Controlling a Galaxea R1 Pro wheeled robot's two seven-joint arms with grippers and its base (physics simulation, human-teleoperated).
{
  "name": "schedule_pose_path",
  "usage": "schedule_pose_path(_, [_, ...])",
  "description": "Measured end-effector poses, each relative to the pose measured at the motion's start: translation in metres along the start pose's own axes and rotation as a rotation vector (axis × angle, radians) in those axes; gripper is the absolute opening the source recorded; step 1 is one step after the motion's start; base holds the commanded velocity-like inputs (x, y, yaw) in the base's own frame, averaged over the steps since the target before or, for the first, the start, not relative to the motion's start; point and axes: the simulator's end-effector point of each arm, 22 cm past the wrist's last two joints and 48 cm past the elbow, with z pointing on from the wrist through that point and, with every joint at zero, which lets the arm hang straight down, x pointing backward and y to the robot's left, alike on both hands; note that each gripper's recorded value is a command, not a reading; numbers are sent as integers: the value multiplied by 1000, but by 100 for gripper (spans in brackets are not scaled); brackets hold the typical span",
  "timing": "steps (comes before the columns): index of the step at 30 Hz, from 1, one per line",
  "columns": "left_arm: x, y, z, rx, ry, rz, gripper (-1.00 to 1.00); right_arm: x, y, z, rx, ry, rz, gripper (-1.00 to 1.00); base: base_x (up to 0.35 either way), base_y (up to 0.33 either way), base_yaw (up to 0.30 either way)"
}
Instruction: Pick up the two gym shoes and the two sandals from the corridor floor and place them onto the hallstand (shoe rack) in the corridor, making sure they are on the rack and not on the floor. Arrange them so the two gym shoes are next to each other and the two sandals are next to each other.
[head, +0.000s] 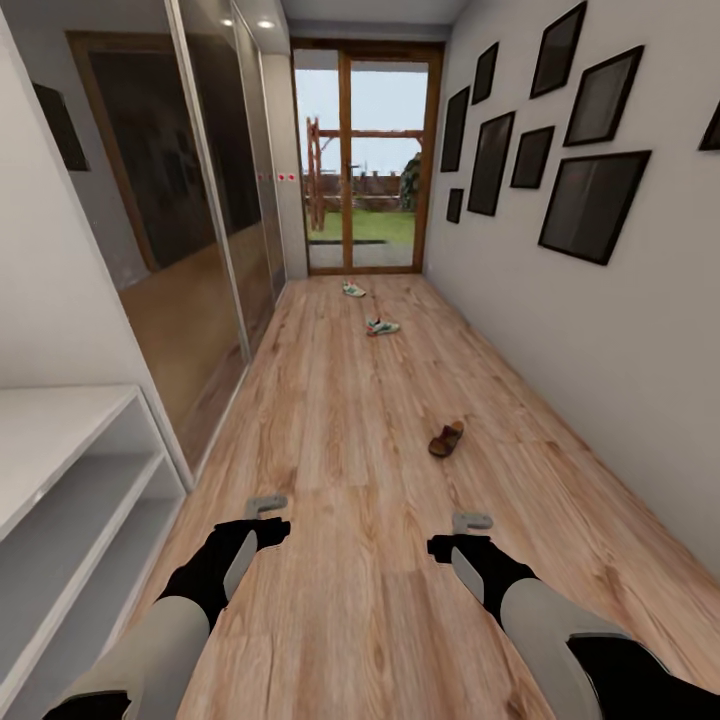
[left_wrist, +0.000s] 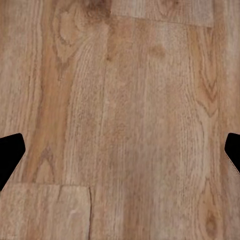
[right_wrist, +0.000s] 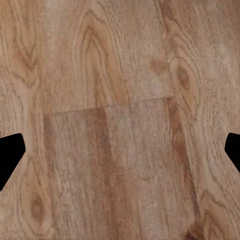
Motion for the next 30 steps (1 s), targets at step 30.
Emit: schedule_pose_path(30, [1, 0, 0, 0, 3, 0, 100, 1, 1, 0, -1, 2, 0, 100, 350, 84, 0])
